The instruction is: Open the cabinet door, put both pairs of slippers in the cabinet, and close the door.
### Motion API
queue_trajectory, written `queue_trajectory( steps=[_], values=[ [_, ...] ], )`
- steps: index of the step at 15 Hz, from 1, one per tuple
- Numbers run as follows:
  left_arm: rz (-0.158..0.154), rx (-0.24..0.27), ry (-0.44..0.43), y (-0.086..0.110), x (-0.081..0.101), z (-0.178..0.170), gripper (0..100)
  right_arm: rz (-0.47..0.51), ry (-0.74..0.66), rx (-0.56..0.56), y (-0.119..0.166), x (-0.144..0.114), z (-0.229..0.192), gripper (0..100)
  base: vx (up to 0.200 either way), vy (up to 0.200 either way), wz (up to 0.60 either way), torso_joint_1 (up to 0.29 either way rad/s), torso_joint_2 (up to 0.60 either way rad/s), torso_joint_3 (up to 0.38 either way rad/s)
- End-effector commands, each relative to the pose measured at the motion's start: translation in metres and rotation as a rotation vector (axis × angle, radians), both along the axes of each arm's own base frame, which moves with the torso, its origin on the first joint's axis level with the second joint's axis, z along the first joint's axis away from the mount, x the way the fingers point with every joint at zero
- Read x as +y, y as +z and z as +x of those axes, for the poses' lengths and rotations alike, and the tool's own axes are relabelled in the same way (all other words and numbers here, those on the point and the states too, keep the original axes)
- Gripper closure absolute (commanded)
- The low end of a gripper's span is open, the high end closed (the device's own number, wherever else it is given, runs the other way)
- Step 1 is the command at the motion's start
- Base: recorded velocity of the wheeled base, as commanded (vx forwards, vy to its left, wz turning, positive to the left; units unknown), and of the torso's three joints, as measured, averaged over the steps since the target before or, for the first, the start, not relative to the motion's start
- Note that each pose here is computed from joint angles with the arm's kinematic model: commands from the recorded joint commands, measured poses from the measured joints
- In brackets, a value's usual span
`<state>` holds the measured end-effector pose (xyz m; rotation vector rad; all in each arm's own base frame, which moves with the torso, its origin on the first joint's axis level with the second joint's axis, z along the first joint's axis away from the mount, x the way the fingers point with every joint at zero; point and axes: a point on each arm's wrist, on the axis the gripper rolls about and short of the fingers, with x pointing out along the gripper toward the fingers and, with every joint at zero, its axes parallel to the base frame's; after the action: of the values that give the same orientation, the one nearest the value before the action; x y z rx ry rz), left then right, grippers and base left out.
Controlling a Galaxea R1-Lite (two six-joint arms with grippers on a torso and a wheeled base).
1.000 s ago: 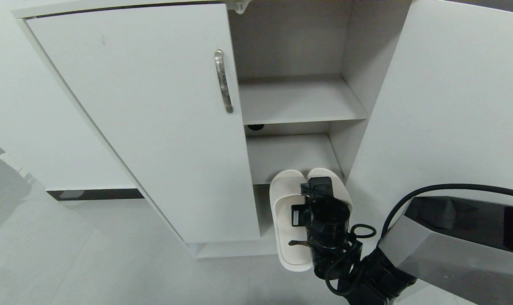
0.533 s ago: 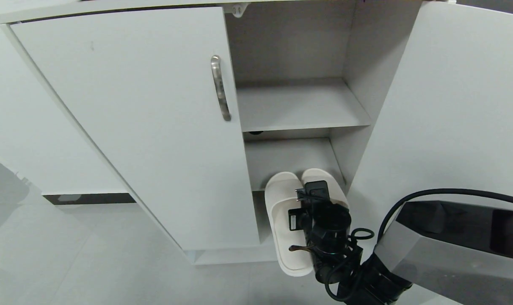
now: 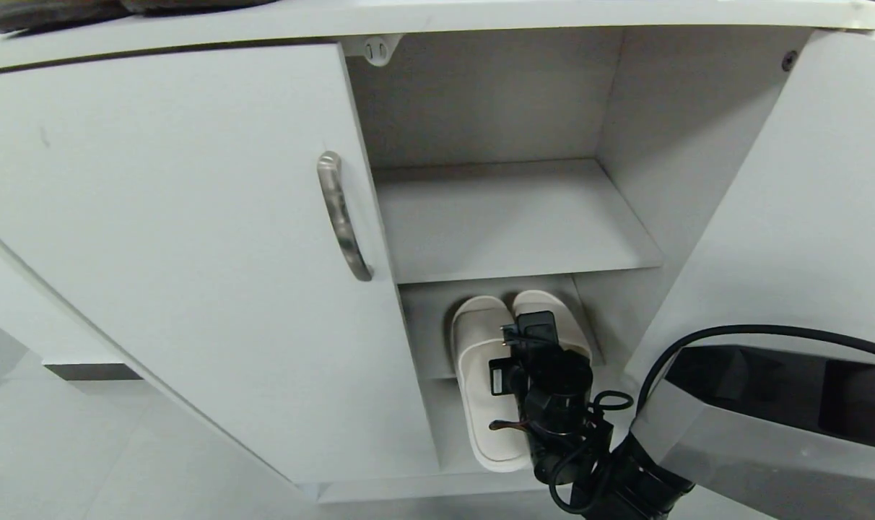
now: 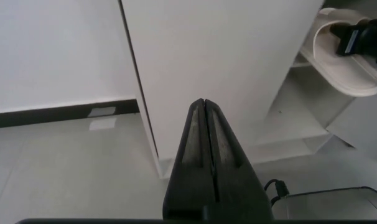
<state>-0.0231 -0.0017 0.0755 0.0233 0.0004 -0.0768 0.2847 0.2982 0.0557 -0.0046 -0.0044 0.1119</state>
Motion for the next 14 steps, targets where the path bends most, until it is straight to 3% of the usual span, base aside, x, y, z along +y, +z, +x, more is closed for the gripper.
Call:
queue_trajectory(
  steps=[1, 5, 14],
  values=[
    [0.0, 0.002, 0.0, 0.0, 0.0, 0.0, 100, -0.011, 0.0, 0.009, -0.006, 0.001, 0.001, 100, 0.0, 0.0, 0.0, 0.0, 0.0, 0.0],
    [0.004, 0.001, 0.0, 0.0, 0.0, 0.0, 100, -0.003, 0.0, 0.002, -0.007, 0.005, 0.004, 100, 0.0, 0.0, 0.0, 0.0, 0.0, 0.0],
    [0.003, 0.002, 0.003, 0.0, 0.0, 0.0, 100, 0.02, -0.077, -0.027, -0.001, 0.013, 0.068, 100, 0.0, 0.0, 0.0, 0.0, 0.0, 0.0]
  ],
)
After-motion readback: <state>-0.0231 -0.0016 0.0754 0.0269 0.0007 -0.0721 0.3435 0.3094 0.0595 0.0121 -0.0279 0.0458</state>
